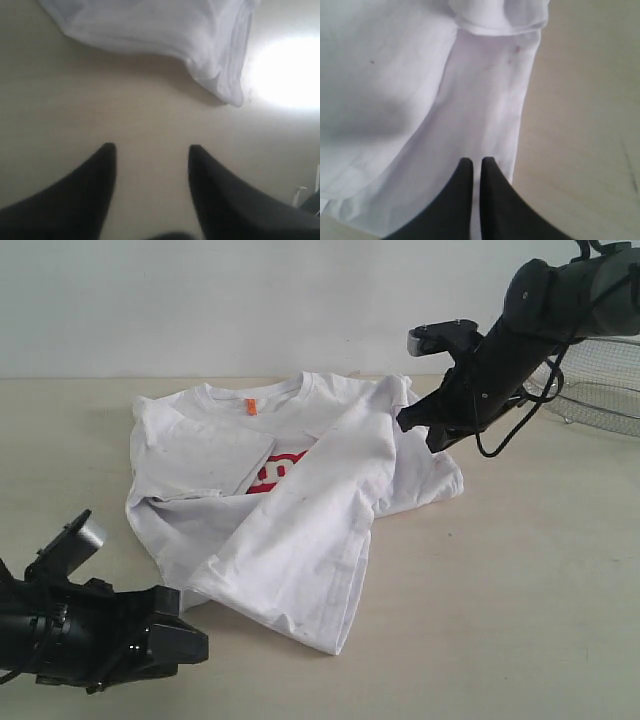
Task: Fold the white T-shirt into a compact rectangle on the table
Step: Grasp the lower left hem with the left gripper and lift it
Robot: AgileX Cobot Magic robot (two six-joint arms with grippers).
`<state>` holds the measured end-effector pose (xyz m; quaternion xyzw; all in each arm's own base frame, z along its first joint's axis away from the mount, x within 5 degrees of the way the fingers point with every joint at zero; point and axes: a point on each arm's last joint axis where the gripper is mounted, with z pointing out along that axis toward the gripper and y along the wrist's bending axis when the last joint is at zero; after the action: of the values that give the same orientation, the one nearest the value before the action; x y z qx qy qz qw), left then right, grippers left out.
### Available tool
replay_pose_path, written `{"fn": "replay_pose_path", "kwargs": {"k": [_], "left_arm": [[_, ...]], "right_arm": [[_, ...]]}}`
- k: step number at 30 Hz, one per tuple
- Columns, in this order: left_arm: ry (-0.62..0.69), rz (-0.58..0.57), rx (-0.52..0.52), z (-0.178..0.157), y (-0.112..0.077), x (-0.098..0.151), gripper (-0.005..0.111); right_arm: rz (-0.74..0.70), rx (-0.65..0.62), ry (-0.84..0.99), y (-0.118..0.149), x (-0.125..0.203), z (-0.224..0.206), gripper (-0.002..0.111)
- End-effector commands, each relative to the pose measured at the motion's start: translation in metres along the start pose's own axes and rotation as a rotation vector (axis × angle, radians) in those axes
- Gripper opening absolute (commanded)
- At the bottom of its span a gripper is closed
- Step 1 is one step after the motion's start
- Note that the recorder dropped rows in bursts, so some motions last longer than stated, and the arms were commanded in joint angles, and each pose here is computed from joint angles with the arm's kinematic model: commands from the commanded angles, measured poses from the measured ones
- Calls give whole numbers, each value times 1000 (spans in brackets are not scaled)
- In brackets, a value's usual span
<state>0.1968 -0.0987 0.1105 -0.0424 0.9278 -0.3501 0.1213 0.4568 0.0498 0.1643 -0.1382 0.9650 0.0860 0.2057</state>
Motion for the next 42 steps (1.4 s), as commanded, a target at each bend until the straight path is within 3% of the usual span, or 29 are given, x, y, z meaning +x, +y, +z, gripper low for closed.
{"fn": "replay_pose_path", "kwargs": {"k": [1, 5, 10, 15, 23, 26, 31, 37, 42], "left_arm": [[31, -20, 34, 9, 0, -4, 72], [36, -12, 96, 20, -6, -22, 60], [28, 2, 107, 32, -7, -40, 60], [72, -4, 181, 46, -11, -44, 60], [112, 72, 208, 75, -31, -54, 58], [84, 77, 208, 76, -37, -64, 49], [83, 88, 239, 76, -42, -67, 5], [121, 104, 400, 66, -60, -64, 5], [78, 138, 404, 53, -69, -69, 5]], "right_arm": [[-1, 0, -19, 0, -2, -1, 0], [-1, 0, -19, 0, -2, -1, 0], [-1, 0, -19, 0, -2, -1, 0], [-1, 0, -19, 0, -2, -1, 0], [-4, 4, -26, 0, -2, -1, 0], [-6, 4, -26, 0, -2, -1, 0], [-6, 4, -26, 0, -2, -1, 0], [-9, 4, -26, 0, -2, -1, 0], [-10, 3, -24, 0, -2, -1, 0]]}}
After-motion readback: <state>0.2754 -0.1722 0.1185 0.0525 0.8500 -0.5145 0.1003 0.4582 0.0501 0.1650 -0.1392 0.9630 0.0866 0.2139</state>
